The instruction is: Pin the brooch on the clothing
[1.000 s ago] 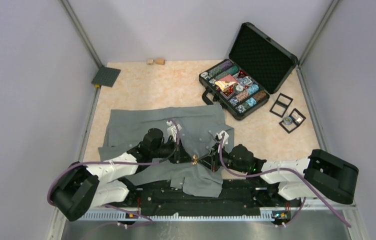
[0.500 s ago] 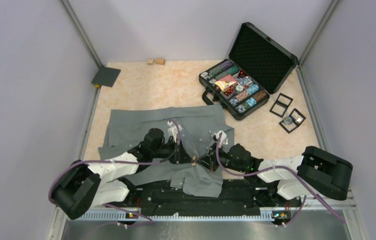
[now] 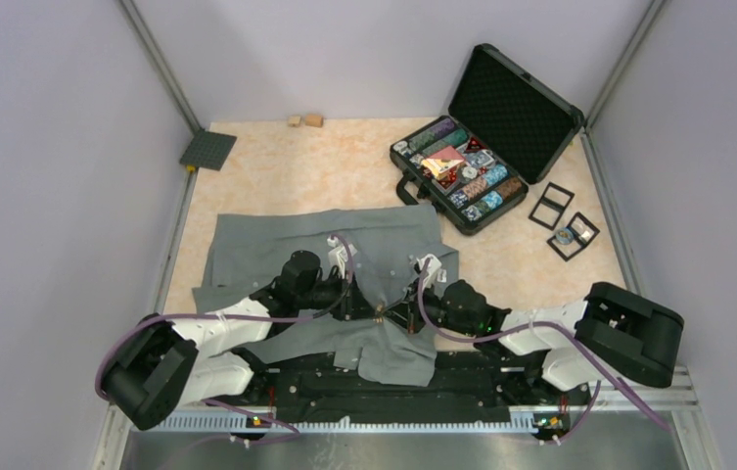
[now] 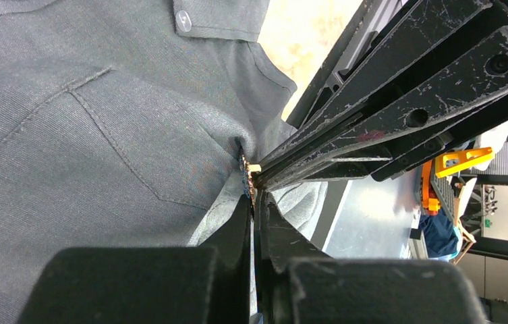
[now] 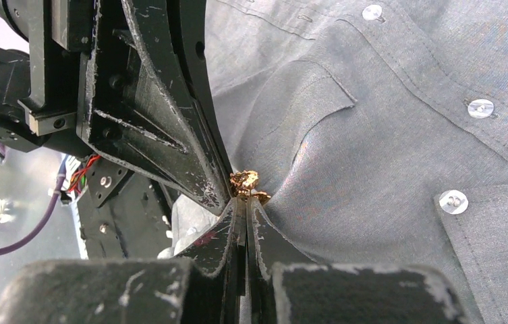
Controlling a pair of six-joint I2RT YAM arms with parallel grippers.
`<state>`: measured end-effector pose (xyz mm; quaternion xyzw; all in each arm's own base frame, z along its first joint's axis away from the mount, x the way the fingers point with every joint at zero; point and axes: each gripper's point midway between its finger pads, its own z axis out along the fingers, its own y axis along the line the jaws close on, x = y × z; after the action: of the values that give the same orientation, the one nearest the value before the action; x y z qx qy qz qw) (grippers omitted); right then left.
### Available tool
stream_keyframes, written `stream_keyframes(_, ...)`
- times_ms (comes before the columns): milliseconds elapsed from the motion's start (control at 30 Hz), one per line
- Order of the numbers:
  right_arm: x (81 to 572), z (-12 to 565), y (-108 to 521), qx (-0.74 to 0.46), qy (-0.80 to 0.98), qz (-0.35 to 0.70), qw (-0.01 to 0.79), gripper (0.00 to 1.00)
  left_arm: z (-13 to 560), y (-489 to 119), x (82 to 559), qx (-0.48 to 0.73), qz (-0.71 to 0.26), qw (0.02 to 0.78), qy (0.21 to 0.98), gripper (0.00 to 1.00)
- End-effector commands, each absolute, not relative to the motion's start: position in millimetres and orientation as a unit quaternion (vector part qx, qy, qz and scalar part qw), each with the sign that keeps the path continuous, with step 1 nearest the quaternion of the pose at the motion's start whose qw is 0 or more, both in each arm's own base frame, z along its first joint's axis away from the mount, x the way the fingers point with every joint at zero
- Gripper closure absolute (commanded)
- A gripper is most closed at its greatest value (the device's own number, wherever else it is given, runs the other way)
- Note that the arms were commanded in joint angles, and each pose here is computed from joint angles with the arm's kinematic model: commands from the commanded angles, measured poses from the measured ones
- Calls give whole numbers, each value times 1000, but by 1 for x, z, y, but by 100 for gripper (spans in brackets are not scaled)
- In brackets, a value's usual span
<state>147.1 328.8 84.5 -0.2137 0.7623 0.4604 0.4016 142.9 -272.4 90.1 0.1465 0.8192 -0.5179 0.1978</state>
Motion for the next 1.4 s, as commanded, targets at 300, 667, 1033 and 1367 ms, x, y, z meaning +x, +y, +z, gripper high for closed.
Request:
stream_keyframes(300,173,84,319,-172,782,380,462,100,122,-286,143,187,-561,221,776,100)
stream_keyframes(667,177,80,306,-157,789,352,478,100,116,-284,146,171,-553,220,785,100)
stream_keyframes(1033,171,84,310,-173,780,361,480,100,93,-280,160,112,-511,206,827,100)
stream_keyframes(1367,173,93,311,-155,779,368,483,100,87,-284,166,116,-500,196,836,100)
